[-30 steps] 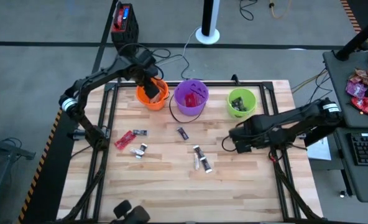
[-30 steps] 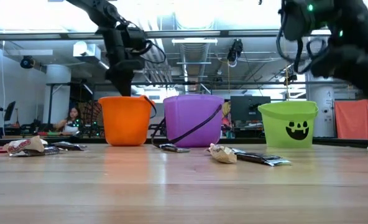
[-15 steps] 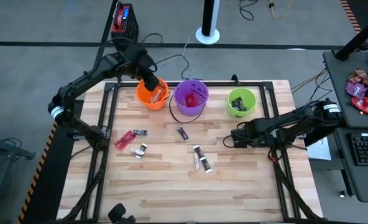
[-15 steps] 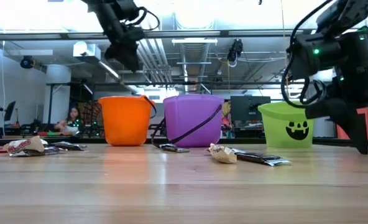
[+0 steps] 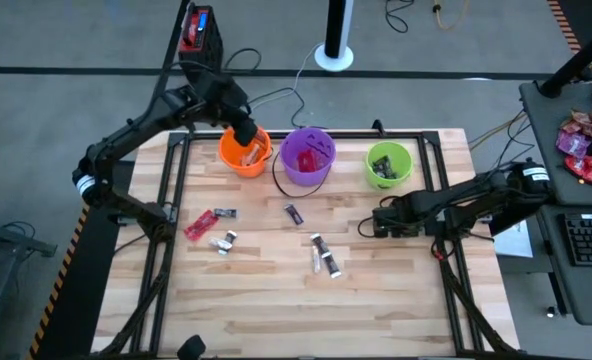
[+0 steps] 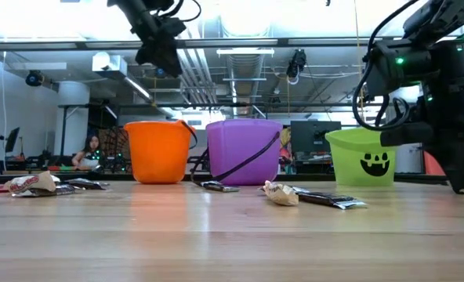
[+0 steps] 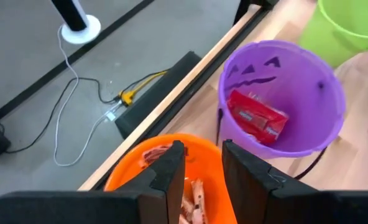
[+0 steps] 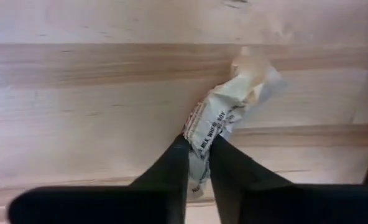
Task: Sort candy by brand, put in halloween buckets
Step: Put the white chocolate bar into the orange bucket
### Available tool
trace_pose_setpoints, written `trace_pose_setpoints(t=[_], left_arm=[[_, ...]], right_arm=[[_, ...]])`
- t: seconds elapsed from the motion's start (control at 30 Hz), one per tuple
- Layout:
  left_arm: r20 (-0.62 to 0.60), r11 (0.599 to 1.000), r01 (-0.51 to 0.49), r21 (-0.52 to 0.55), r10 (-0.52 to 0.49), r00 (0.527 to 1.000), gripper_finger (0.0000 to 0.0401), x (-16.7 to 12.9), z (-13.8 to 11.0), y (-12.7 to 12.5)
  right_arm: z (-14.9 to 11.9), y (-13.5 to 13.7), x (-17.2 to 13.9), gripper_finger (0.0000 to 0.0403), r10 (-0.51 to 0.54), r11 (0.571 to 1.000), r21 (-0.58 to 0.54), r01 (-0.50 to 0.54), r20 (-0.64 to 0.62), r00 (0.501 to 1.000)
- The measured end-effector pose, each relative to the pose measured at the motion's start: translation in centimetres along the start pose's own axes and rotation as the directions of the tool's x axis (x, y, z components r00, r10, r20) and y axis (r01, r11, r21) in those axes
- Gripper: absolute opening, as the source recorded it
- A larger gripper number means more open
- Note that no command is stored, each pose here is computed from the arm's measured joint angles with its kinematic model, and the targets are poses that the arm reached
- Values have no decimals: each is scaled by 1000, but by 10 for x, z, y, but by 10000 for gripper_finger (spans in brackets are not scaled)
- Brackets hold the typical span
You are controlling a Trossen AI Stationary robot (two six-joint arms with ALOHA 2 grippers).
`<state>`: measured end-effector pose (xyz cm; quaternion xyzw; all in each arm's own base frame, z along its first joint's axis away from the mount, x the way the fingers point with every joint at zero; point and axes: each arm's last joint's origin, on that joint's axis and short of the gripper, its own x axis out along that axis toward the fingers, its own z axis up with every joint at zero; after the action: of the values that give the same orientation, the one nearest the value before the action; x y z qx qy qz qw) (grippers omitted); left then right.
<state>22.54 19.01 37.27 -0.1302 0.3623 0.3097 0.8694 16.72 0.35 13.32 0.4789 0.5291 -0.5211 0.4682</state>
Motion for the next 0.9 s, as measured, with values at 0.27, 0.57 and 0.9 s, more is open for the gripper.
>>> trace_pose_setpoints(t=[0.27,0.57,0.9], left_arm=[[-3,951,279,131,-281,960,90,-2,0,-30],[30,669,696,261,-726,687,90,-10,6,-69],[91,632,736,243,-770,632,137,-15,14,-90]], right_arm=[[1,13,-27,23,139,979,-156,-130,50,989],[7,67,-136,25,720,601,-635,-486,166,674],[8,99,-244,26,927,294,-953,-76,264,266]])
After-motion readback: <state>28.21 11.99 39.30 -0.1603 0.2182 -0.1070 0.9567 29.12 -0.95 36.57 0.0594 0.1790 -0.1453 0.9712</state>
